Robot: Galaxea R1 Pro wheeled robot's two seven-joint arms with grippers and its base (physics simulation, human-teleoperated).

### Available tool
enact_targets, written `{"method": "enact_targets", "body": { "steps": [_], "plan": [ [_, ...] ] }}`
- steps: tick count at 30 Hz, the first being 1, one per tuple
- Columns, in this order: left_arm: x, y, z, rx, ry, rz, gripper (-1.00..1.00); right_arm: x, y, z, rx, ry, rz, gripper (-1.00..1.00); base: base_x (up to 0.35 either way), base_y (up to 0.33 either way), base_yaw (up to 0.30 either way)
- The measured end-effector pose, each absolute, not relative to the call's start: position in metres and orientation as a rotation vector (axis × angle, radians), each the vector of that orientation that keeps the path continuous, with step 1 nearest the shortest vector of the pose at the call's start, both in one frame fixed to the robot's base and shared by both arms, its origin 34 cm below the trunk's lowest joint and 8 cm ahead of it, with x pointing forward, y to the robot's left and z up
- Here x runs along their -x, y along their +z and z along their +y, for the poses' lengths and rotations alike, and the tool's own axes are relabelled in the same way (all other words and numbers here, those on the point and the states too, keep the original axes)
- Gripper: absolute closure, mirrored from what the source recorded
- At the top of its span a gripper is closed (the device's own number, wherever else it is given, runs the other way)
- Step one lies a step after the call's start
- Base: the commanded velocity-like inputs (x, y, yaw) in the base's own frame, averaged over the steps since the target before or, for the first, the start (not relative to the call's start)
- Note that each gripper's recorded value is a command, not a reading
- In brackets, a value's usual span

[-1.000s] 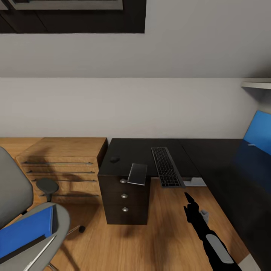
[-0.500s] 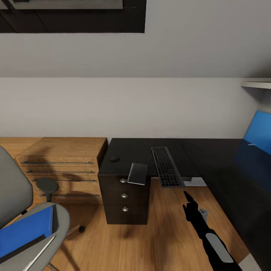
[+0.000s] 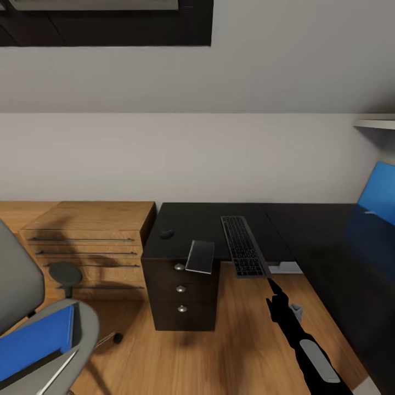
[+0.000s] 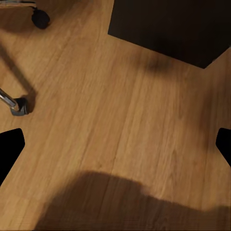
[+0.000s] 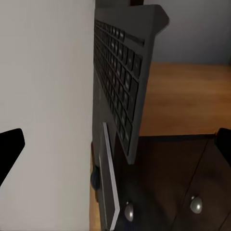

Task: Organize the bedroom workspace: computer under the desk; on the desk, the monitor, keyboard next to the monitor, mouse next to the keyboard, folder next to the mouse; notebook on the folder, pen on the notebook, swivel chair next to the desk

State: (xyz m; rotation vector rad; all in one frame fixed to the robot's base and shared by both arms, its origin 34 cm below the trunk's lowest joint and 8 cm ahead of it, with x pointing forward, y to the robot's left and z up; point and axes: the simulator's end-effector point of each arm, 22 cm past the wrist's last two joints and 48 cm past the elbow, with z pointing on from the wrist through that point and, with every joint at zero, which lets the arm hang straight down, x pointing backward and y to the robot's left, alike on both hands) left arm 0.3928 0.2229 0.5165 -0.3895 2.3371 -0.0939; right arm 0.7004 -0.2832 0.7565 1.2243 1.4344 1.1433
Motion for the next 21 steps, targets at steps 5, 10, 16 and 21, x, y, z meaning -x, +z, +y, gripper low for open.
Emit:
{"method": "enact_targets", "body": {
  "steps": [5,10,16,21],
  "plan": [
    [-0.3926,0.5163,0.2229,0.389,-0.094,2.338,-1.00,-0.7006,0.7563,-0.2834,-1.225,1.143,1.434,-1.00,0.122,0.000,0.000],
    [-0.3921,0.5161,0.2230,0.389,-0.093,2.339,-1.00,-0.7005,0.7561,-0.2835,-1.225,1.143,1.434,-1.00,0.040,0.000,0.000],
    [-0.3924,0.5162,0.2230,0.389,-0.094,2.338,-1.00,-0.7006,0.7561,-0.2835,-1.225,1.143,1.434,-1.00,0.012,0.000,0.000],
    [-0.3920,0.5161,0.2232,0.390,-0.093,2.339,-1.00,-0.7005,0.7562,-0.2835,-1.225,1.143,1.434,-1.00,0.053,0.044,0.000]
  ]
}}
